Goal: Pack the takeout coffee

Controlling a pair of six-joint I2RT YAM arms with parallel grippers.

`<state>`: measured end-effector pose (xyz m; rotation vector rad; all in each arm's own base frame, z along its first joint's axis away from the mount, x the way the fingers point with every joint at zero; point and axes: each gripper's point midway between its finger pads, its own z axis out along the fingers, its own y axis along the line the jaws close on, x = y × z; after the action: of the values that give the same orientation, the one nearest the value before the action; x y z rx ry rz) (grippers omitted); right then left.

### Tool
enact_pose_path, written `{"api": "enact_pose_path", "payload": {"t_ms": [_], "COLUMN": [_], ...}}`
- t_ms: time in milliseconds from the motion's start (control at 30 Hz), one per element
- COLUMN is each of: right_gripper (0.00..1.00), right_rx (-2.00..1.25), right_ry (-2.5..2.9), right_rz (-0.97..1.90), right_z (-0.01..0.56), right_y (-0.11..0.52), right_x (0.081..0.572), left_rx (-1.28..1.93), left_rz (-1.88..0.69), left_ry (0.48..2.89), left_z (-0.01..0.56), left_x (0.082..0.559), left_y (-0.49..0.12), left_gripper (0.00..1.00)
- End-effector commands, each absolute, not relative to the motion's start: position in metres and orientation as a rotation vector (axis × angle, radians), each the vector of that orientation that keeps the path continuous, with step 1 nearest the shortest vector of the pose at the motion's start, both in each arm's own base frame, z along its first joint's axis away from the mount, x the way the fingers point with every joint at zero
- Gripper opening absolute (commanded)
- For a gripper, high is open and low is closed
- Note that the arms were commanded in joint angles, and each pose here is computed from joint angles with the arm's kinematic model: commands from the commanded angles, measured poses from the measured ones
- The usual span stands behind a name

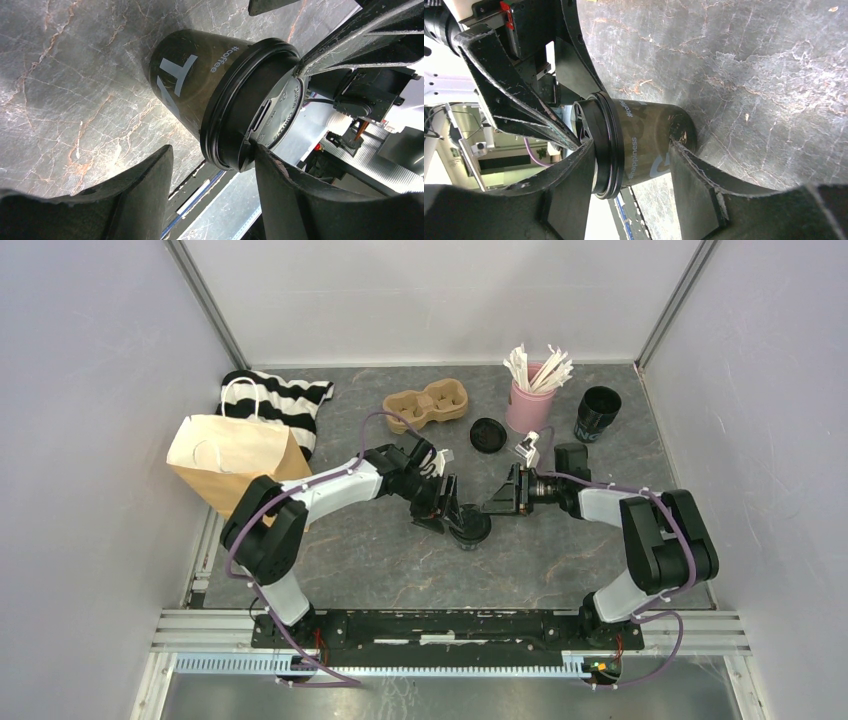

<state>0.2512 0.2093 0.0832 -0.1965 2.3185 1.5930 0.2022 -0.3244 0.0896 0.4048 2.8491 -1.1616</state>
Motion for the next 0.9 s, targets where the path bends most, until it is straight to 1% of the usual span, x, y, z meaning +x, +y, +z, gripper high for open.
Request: {"api": "enact_pose_path", "payload": {"t_ms": [0, 100, 233, 333, 467, 500, 600, 667, 767, 867], "right_gripper": [0.63, 0.72, 0.82, 0.84, 0.83, 0.8, 0.69, 0.65, 0.63, 0.65], "right_rx": [-0.238, -0.266, -0.285, -0.301, -0.303, -0.301, -0.285, -0.286, -0.286, -0.289], "right_ry": [2.367, 2.362, 2.335, 2.338, 2.346, 2.35, 2.375, 2.396, 2.395, 2.39], "right_rz": [1.433, 1.401, 1.411, 1.441, 1.443, 1.444, 1.442, 1.428, 1.42, 1.393], "right_z": [0.077, 0.092, 0.107, 0.106, 0.097, 0.095, 0.082, 0.075, 0.076, 0.084], "right_y": [0.201, 0.199, 0.199, 0.201, 0.201, 0.201, 0.2, 0.198, 0.198, 0.197], "right_x": [0.259, 0.259, 0.249, 0.237, 0.23, 0.229, 0.226, 0.224, 0.226, 0.231], "left_rx": [0.414, 0.412, 0.415, 0.411, 0.413, 0.413, 0.405, 0.404, 0.421, 0.42], "left_rz": [-1.08, -1.107, -1.146, -1.166, -1.15, -1.148, -1.129, -1.119, -1.096, -1.07], "left_ry": [2.811, 2.77, 2.727, 2.728, 2.752, 2.763, 2.791, 2.801, 2.805, 2.813], "left_z": [0.095, 0.112, 0.132, 0.135, 0.126, 0.123, 0.111, 0.105, 0.098, 0.093], "left_x": [0.21, 0.215, 0.216, 0.212, 0.206, 0.205, 0.202, 0.2, 0.2, 0.202], "left_y": [-0.32, -0.325, -0.329, -0.328, -0.322, -0.322, -0.318, -0.317, -0.317, -0.316], "left_gripper": [0.68, 0.75, 0.8, 0.8, 0.79, 0.77, 0.71, 0.68, 0.65, 0.64]}}
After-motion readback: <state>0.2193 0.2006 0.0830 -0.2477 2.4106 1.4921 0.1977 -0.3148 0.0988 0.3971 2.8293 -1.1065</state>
